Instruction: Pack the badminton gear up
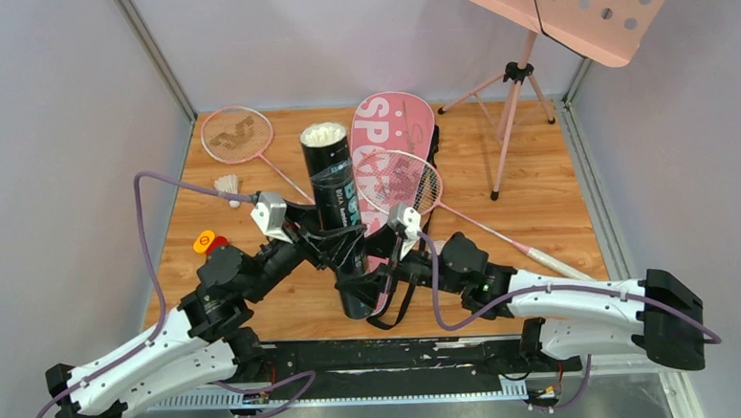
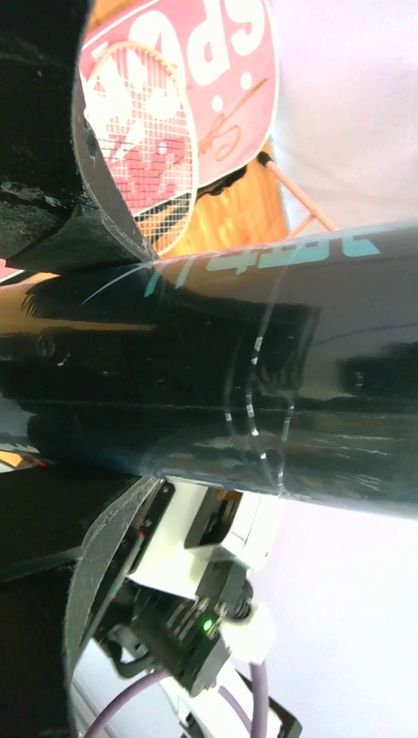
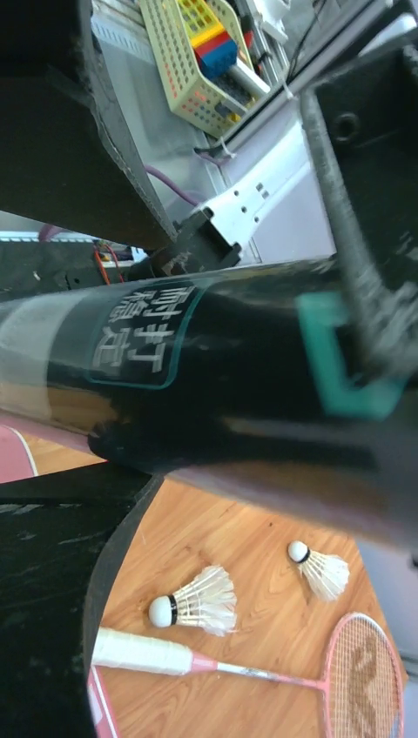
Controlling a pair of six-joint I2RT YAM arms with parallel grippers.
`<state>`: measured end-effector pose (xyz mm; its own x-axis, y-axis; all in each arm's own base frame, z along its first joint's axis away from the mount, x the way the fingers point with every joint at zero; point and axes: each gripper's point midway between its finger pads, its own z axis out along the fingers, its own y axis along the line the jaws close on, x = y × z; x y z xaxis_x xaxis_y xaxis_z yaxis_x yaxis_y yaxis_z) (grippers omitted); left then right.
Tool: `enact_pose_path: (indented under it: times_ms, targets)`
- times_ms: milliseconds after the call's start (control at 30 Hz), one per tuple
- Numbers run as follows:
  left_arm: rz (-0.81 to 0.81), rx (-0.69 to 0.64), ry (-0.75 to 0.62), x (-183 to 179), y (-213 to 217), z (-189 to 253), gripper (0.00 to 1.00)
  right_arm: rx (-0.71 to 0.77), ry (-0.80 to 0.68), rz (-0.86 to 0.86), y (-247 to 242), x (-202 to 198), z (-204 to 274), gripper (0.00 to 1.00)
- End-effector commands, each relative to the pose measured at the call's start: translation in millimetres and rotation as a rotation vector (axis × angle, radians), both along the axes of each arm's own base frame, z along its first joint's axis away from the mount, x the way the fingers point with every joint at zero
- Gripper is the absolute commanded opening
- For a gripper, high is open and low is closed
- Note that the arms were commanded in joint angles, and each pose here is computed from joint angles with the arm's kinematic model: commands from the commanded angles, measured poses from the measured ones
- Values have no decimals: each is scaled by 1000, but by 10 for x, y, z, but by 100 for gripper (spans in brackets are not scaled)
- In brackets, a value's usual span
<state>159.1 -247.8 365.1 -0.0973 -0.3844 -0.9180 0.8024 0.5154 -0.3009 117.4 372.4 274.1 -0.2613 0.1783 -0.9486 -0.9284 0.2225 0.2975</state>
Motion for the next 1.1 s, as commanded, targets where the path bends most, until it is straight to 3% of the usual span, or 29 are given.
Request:
enact_pose_path:
  times_ms: [0, 267, 433, 500, 533, 600, 833, 1067]
  targets:
    - [24, -158, 35, 55, 25, 248, 56, 81, -100, -74, 150, 129, 383, 89]
    - [52, -218, 106, 105, 76, 47, 60, 55, -17, -106, 421, 276, 292, 78]
    - [97, -203, 114, 114, 208, -20, 65, 41, 62, -205, 363, 433, 135, 54]
    - [112, -180, 117, 123, 235, -66, 78, 41, 57, -192, 329, 400, 83, 50]
    - [111, -176, 117, 114, 243, -69, 89, 43, 49, -183, 308, 377, 73, 48]
    - [110, -151, 116, 106, 242, -102, 98, 40, 26, -178, 245, 349, 53, 45]
    - [135, -13, 137, 88, 320, -172, 100, 42, -58, -278, -203, 465, 39, 37]
    - [220, 224, 165, 182, 435, -478, 100, -13, -104, -388, -700, 602, 103, 37]
